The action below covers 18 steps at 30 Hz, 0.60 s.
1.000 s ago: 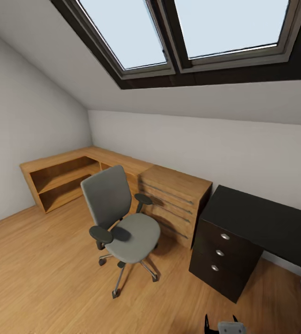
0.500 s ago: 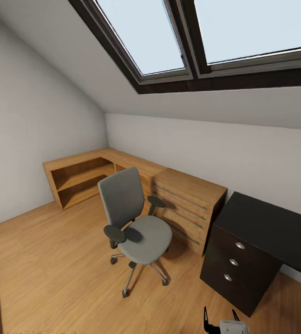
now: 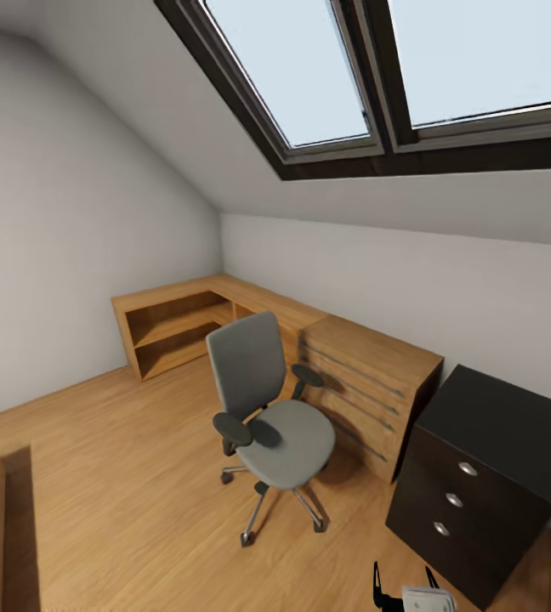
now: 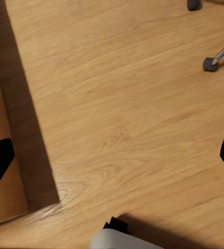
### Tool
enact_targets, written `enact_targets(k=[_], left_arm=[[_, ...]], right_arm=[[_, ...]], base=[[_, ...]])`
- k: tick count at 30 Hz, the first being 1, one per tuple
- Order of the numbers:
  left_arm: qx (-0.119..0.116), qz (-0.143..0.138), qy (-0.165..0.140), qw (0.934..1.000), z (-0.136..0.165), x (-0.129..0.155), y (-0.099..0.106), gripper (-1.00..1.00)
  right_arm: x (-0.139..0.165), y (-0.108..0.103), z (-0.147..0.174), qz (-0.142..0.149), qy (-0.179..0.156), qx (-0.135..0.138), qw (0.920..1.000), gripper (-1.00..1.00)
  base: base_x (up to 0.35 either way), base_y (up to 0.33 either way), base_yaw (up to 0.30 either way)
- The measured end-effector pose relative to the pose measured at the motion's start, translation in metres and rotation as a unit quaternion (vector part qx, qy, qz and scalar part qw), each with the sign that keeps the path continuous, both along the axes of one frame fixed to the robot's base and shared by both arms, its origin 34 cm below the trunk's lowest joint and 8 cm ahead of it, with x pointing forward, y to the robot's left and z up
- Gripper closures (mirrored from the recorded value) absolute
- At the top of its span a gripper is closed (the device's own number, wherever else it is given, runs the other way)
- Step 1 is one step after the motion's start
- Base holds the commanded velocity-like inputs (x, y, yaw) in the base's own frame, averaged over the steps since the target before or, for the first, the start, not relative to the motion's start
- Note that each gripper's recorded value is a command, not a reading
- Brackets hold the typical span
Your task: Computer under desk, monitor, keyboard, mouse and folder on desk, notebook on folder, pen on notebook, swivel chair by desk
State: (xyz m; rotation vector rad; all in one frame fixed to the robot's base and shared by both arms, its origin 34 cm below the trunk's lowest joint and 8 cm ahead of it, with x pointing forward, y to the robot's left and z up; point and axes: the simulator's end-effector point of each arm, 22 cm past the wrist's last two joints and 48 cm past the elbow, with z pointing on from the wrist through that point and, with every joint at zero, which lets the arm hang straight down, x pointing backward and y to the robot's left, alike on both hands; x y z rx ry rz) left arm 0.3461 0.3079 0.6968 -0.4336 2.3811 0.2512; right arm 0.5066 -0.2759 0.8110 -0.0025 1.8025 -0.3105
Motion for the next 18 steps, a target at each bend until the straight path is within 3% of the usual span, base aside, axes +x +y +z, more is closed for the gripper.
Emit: enact_targets(k=[13, 18], left_arm=[[0.0, 0.0, -0.002, 1.0, 0.0022, 0.0004, 0.0003, -1.0], [0.0, 0.001, -0.001, 1.0, 0.0018, -0.0002, 0.0005, -1.0]], right_arm=[[-0.0015, -0.0014, 0.0004, 0.0, 0.004, -0.003, 1.0, -1.0], [-0.0021, -0.0008, -0.0011, 0.002, 0.007, -0.004, 1.0, -1.0]], base=[[0.0, 0.0, 0.22], [0.0, 0.0, 0.052]])
